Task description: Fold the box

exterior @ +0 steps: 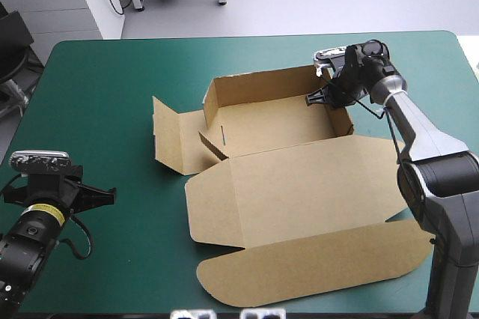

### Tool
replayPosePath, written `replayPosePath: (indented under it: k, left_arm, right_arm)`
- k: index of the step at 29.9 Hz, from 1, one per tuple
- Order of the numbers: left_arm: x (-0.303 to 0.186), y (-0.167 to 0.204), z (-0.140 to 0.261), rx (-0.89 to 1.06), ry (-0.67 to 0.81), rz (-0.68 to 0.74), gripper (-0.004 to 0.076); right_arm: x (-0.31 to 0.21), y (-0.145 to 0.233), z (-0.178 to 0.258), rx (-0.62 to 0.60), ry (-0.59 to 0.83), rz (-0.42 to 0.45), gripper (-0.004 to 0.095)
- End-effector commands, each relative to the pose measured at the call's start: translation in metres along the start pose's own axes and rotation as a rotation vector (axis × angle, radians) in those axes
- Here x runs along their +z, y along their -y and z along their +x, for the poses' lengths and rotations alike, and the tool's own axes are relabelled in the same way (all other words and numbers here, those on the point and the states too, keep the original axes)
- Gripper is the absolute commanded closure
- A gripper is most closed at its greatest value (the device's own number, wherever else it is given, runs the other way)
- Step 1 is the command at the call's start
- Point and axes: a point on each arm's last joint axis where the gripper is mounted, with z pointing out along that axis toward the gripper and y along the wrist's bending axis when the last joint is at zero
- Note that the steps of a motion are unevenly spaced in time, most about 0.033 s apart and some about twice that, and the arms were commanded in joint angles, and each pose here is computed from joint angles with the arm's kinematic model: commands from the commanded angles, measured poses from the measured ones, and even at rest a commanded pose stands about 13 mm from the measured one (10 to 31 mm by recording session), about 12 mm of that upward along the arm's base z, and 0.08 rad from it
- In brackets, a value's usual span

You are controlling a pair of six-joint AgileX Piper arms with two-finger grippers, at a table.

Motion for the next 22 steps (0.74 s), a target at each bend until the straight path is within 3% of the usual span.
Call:
replayPosePath:
  k: [1, 8, 16, 22]
  left_arm:
    - [-0.01, -0.003, -0.012, 0.0, 0.1, -0.007, 0.0732]
    - [-0.005, -0.003, -0.005, 0.028, 0.081, -0.017, 0.0732]
    - [-0.003, -0.003, -0.001, 0.046, 0.072, -0.025, 0.0732]
    - [-0.003, -0.003, -0.001, 0.046, 0.072, -0.025, 0.0732]
  right_arm:
    - [-0.002, -0.012, 0.019, -0.018, -0.164, -0.088, 0.0909]
    - [-0.014, -0.005, 0.011, -0.062, -0.136, -0.03, 0.0858]
    - [-0.055, -0.003, -0.016, -0.084, 0.033, 0.003, 0.0425]
    - [-0.076, -0.001, -0.024, -0.088, 0.104, 0.022, 0.0409]
